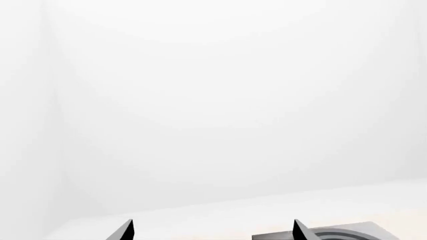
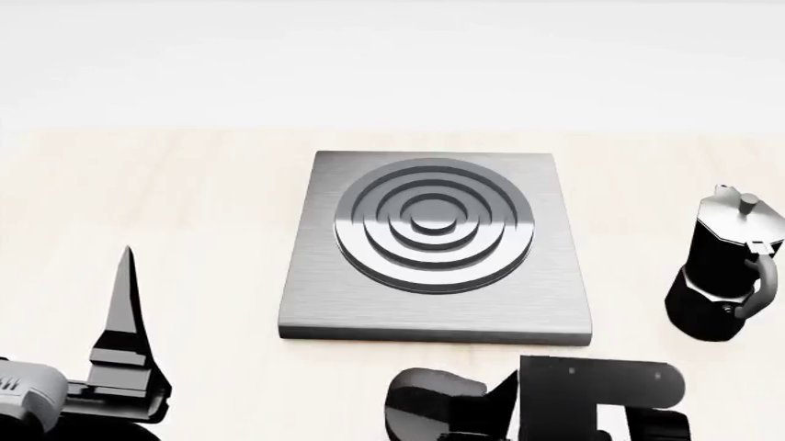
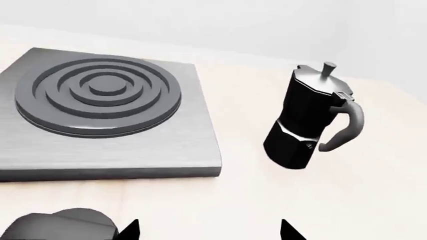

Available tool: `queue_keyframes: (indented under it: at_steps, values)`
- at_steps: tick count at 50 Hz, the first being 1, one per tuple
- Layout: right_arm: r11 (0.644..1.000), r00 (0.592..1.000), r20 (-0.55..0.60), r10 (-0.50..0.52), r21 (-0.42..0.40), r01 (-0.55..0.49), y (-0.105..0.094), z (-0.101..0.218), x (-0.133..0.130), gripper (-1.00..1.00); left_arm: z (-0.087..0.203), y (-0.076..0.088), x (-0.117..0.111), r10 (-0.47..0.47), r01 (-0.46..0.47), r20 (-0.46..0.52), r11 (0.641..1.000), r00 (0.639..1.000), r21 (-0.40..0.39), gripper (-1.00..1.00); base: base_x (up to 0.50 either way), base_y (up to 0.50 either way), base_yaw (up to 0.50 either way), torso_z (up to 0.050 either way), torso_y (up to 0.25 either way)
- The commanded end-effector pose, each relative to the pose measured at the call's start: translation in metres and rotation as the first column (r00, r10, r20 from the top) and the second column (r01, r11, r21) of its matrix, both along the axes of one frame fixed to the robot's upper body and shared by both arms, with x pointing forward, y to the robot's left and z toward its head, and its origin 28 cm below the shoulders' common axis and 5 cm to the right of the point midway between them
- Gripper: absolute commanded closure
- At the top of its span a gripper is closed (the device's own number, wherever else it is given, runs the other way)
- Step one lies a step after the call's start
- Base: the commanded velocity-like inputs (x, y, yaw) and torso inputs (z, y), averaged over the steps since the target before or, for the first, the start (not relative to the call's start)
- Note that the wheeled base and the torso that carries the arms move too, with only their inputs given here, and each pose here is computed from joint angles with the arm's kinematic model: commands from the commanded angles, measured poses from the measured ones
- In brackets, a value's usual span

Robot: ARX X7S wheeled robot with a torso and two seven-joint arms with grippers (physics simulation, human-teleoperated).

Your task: Turn on the stove.

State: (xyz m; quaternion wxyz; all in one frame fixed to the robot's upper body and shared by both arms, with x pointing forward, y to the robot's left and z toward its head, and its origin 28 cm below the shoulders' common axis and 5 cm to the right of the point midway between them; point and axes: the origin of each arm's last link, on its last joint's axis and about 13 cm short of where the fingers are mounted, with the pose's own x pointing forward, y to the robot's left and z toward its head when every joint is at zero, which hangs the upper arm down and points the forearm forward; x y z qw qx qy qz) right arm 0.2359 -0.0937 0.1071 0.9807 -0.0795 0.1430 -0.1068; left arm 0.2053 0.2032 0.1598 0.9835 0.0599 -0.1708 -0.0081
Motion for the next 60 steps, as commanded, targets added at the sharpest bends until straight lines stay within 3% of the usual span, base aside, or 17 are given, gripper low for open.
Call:
queue_keyframes:
  at_steps: [1, 12, 19, 21, 32, 43, 60]
  values:
    - [0.998, 0.995, 0.086, 0.04, -0.057, -0.035, 0.006, 0.018, -0.009, -1.0, 0.0, 0.0, 0.0, 0.001, -0.001, 0.0, 1.0, 1.0, 0.0, -1.0, 0.0, 0.0, 0.0, 0.0, 0.0]
    - [0.996, 0.987, 0.143, 0.072, -0.066, -0.063, 0.009, 0.025, -0.014, -1.0, 0.001, 0.0, -0.001, -0.003, 0.003, 0.002, 1.0, 1.0, -0.001, -1.0, 0.0, 0.0, 0.0, 0.0, 0.0]
    - [0.993, 0.978, 0.194, 0.079, -0.102, -0.06, 0.011, 0.027, -0.015, -1.0, 0.001, 0.001, 0.0, 0.0, 0.0, 0.004, 1.0, 1.0, -0.003, -1.0, 0.0, 0.0, 0.0, 0.0, 0.0]
    - [0.987, 0.966, 0.24, 0.1, -0.148, -0.065, 0.011, 0.028, -0.016, -1.0, 0.001, 0.0, -0.001, -0.001, 0.001, 0.004, 1.0, 1.0, -0.004, -1.0, 0.0, 0.0, 0.0, 0.0, 0.0]
    - [0.984, 0.956, 0.267, 0.122, -0.157, -0.081, 0.015, 0.033, -0.019, -1.0, 0.0, 0.0, 0.0, -0.002, 0.002, 0.004, 1.0, 1.0, -0.004, -1.0, 0.0, 0.0, 0.0, 0.0, 0.0]
    - [0.966, 0.933, 0.317, 0.168, -0.241, -0.092, 0.018, 0.037, -0.024, -1.0, 0.0, 0.0, 0.0, -0.002, 0.002, 0.003, 1.0, 1.0, -0.002, -1.0, 0.0, 0.0, 0.0, 0.0, 0.0]
    - [0.961, 0.909, 0.366, 0.197, -0.256, -0.105, 0.021, 0.048, -0.031, -1.0, 0.001, -0.001, -0.001, -0.01, 0.01, 0.006, 1.0, 1.0, -0.001, -1.0, 0.0, 0.0, 0.0, 0.0, 0.0]
